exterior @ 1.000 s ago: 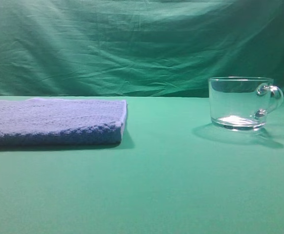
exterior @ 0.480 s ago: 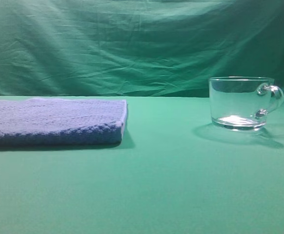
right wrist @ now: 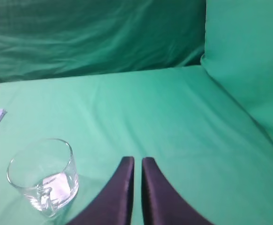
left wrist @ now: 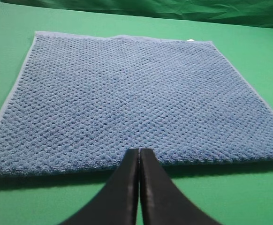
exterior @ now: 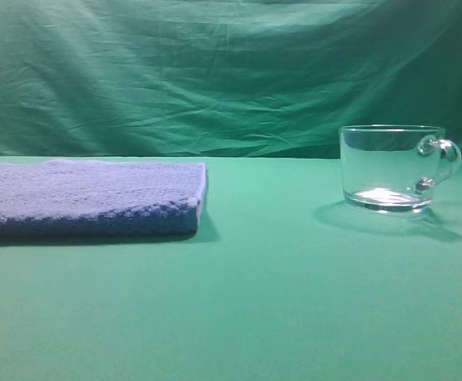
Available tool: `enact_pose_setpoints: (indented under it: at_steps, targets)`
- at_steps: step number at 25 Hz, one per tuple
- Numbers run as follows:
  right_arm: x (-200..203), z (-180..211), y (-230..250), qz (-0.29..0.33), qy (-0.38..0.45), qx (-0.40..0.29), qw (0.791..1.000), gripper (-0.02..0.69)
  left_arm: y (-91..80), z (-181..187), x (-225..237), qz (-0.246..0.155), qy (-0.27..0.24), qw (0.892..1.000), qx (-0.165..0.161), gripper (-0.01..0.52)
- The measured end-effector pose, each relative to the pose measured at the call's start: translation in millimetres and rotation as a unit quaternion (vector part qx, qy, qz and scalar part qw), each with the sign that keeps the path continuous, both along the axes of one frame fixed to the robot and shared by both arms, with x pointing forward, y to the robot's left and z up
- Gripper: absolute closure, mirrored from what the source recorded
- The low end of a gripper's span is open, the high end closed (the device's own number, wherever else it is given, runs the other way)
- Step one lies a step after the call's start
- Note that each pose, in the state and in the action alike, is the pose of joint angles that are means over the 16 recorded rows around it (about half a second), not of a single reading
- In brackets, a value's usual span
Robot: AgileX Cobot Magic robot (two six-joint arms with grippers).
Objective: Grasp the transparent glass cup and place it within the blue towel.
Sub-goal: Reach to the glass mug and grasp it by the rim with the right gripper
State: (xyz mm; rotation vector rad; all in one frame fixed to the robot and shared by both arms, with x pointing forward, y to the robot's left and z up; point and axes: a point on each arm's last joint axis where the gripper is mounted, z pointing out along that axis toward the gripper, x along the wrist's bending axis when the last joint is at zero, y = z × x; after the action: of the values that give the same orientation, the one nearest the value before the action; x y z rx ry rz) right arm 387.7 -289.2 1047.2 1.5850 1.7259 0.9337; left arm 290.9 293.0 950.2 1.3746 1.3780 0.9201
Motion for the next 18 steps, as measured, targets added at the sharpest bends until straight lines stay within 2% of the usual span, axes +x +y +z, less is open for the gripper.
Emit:
enact_pose_setpoints:
  at_steps: [3,5,13,18]
  targets:
    - [19,1,7,0.035,0.049,-0.014,0.998,0.569,0.0,0,0,0.0,0.0,1.0,0.0,0.514]
    - [31,0,13,0.061,0.078,-0.023,0.995,0.519,0.0,0,0,0.0,0.0,1.0,0.0,0.514]
    - [68,-18,46,0.162,0.169,-0.055,0.971,0.225,0.0,0,0,0.0,0.0,1.0,0.0,0.514]
    - [87,-37,65,0.192,0.203,-0.062,0.958,0.061,0.0,0,0,0.0,0.0,1.0,0.0,0.514]
